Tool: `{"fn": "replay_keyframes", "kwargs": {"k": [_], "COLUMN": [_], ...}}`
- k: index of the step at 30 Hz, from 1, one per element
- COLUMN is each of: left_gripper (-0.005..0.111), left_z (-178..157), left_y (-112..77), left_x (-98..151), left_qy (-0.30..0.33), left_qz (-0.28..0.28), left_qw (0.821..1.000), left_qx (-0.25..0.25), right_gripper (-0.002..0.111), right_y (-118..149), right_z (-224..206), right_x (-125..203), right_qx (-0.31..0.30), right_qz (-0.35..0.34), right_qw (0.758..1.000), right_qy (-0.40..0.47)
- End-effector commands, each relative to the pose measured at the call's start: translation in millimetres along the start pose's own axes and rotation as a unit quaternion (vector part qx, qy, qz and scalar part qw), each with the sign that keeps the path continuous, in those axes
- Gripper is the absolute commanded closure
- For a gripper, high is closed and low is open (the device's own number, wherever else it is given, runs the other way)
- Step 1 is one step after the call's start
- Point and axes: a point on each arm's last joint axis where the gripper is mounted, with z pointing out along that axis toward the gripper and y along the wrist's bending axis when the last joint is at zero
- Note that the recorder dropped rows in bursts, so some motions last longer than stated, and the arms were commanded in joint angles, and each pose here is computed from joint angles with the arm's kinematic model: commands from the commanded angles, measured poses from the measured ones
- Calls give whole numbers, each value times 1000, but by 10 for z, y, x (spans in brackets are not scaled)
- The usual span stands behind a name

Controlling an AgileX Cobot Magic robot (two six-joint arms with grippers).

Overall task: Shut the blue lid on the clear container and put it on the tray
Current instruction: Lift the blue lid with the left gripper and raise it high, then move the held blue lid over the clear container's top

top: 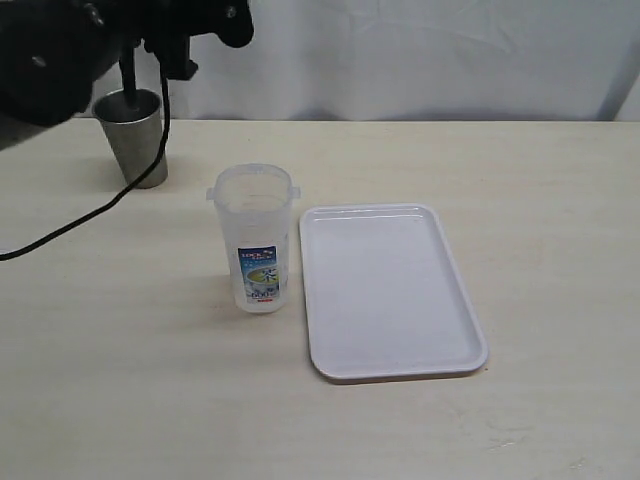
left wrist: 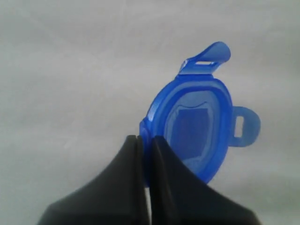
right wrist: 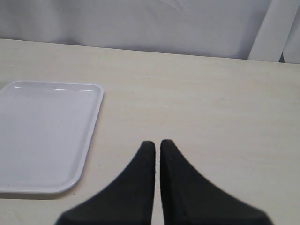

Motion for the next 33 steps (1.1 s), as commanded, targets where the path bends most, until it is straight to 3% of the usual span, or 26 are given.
{"fn": "replay_keyframes", "kwargs": {"k": [1,4,6,10,12,21,28,33], "left_gripper": [107,107,107,107,107,107,107,107], "left_z": [38,44,33,-33,-75,-215,-232,-339], "left_y": [-84,-229,-214,-72,-57,-214,-258,-454], "left_x": [57,-16,-45,-97,-157,-521,-508,-446], "left_qy": [84,45,46,88,97,50,70,56], "left_qz": [2,-17,-16,-18,-28,-74,-104,-53], "left_qw": [996,997,998,995,993,996,992,996], "left_qx": [-26,53,43,-43,-57,14,33,49], "right_gripper": [104,104,104,104,104,104,104,104], "right_y": [0,0,0,0,0,0,0,0], "right_z": [0,0,0,0,0,0,0,0], "right_x": [4,4,4,4,4,4,4,4], "right_qx": [0,0,0,0,0,0,0,0], "right_qz": [0,0,0,0,0,0,0,0], "right_qw": [1000,1000,1000,1000,1000,1000,1000,1000], "right_qy": [-3,-3,-3,-3,-3,-3,-3,-3]}}
